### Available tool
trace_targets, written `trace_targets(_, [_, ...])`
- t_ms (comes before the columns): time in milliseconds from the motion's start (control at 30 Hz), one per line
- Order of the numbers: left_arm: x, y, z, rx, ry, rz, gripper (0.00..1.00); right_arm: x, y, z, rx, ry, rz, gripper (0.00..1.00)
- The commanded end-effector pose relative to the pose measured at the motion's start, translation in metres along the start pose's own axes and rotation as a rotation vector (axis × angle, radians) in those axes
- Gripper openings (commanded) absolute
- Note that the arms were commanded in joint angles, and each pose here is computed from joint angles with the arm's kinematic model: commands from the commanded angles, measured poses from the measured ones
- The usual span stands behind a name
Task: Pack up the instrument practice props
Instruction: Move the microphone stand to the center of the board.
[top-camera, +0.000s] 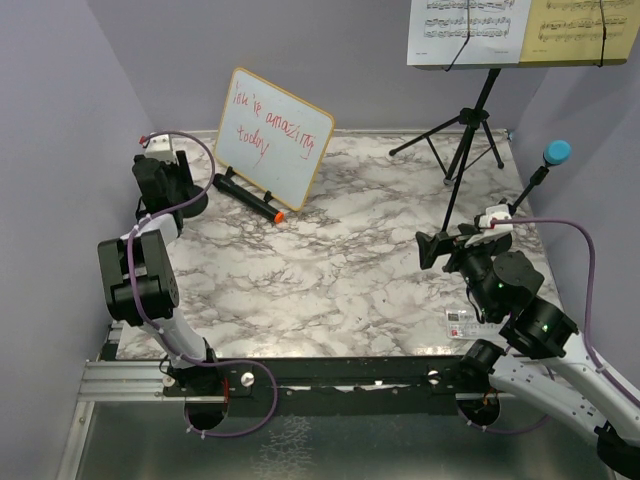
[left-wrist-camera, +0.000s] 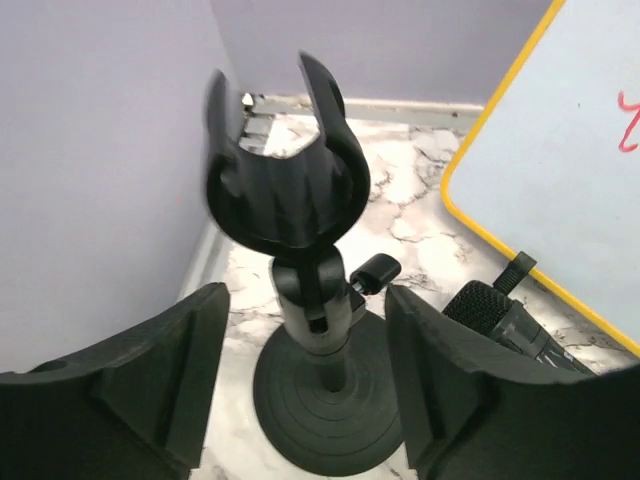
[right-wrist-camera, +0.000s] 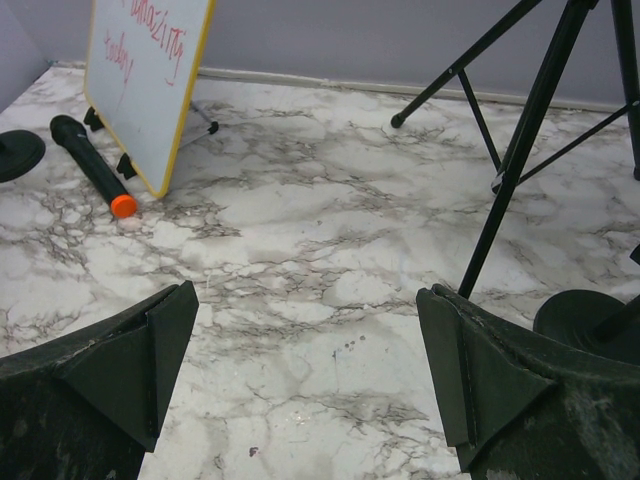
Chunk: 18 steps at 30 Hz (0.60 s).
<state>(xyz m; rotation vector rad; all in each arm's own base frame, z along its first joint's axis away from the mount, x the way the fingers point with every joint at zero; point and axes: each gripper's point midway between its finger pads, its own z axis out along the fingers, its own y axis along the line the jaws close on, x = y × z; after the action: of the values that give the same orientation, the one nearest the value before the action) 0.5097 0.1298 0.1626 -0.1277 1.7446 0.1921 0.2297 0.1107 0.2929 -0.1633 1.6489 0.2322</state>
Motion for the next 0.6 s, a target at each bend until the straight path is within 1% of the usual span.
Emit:
trace_targets(0, [-0.037,0.018,-0.030,-0.083,-0.047,0.002,0.72,-0.002,0.001,0.002,0.006,-0.016,0.017,1.00])
trace_targets(33, [-0.036,0.018,-0.036,-0.088,-0.030,-0.006,0.75,-0.002,0.003,0.003,-0.007,-0.016,0.015,1.00])
trace_targets(67, [-0.037,0.016,-0.042,-0.080,-0.011,-0.016,0.80,-0.001,0.007,0.003,-0.028,-0.010,0.002,1.00])
trace_targets(100, [-0.039,0.013,-0.049,-0.070,0.003,-0.030,0.93,0.002,0.011,0.004,-0.047,0.002,-0.007,1.00])
trace_targets(133, [-0.039,0.012,-0.056,-0.066,0.022,-0.044,0.98,0.009,0.016,0.003,-0.078,0.027,-0.019,1.00])
trace_targets(200, [-0.043,0.002,-0.072,-0.020,0.038,-0.067,0.99,0.018,0.026,0.003,-0.149,0.040,-0.065,1.00])
trace_targets(233, [-0.048,-0.002,-0.080,-0.003,0.032,-0.091,0.99,0.019,0.027,0.003,-0.153,0.036,-0.055,1.00])
trace_targets(267, [-0.054,-0.006,-0.089,0.012,0.019,-0.117,0.99,0.019,0.029,0.004,-0.155,0.028,-0.030,1.00])
trace_targets(333, [-0.067,-0.014,-0.106,0.038,-0.019,-0.169,0.99,0.024,0.037,0.004,-0.200,0.047,-0.046,1.00])
trace_targets(400, [-0.080,-0.018,-0.123,0.041,-0.055,-0.246,0.99,0.028,0.039,0.004,-0.204,0.080,-0.045,1.00])
trace_targets(433, [-0.086,-0.018,-0.130,0.029,-0.064,-0.307,0.99,0.030,0.039,0.005,-0.198,0.095,-0.040,1.00])
trace_targets(500, [-0.095,-0.030,-0.142,0.062,-0.043,-0.398,0.99,0.034,0.039,0.009,-0.188,0.109,-0.048,1.00])
trace_targets(567, [-0.098,-0.058,-0.150,0.170,-0.006,-0.442,0.99,0.040,0.038,0.014,-0.172,0.117,-0.065,1.00])
